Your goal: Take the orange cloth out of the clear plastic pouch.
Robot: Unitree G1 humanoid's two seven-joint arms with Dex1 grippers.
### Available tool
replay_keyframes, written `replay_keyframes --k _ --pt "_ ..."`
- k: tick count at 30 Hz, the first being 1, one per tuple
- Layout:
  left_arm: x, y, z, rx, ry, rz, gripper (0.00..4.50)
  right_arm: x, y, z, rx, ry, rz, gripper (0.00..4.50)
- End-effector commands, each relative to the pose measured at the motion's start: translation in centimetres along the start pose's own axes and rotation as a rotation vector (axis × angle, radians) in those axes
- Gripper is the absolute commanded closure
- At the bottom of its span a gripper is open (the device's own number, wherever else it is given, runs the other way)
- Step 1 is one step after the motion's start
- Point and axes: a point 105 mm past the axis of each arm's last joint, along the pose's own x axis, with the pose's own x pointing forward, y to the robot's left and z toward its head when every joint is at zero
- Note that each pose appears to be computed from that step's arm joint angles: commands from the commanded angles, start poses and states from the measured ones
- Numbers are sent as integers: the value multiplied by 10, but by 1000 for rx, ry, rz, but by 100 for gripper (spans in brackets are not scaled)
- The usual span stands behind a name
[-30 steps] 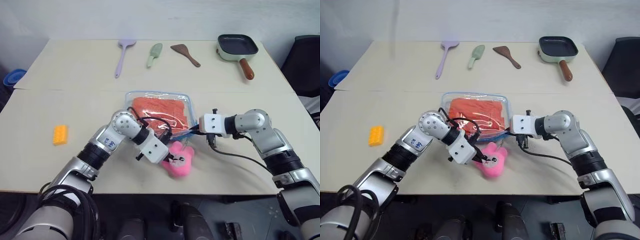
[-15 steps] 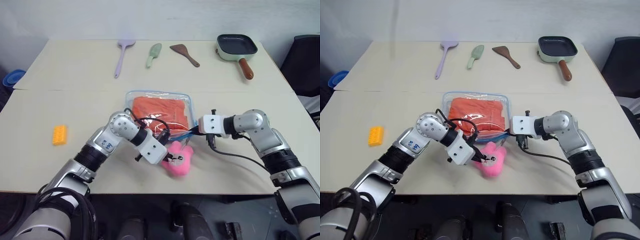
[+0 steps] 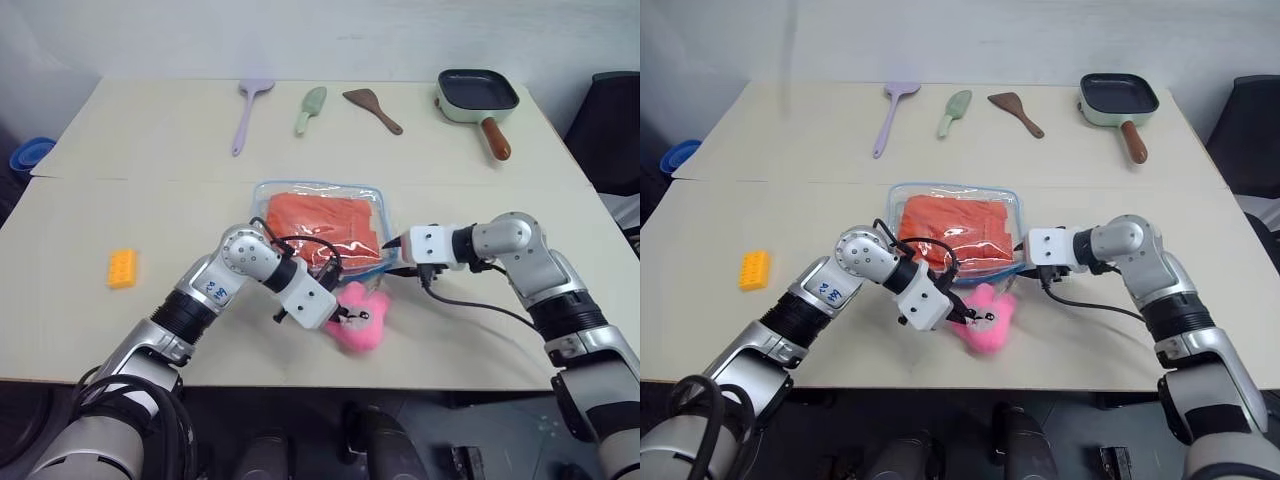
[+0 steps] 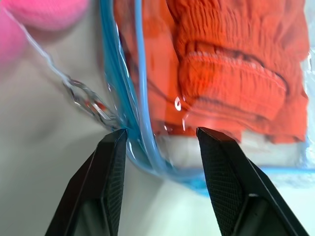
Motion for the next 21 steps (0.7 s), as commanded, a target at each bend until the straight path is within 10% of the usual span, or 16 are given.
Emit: replay_keyframes --k 1,6,11,21 --pt "-2 -1 -6 -5 34 -11 450 -16 -14 3 -44 -1 -47 215" --pt "-2 0 -7 0 38 -8 450 -17 -16 2 -64 0 -41 271" --pt "-3 1 -7 1 39 -4 450 -13 -12 3 -65 -20 -25 448" --pt "-13 0 -13 -62 43 42 450 -12 -13 1 -65 -10 -43 448"
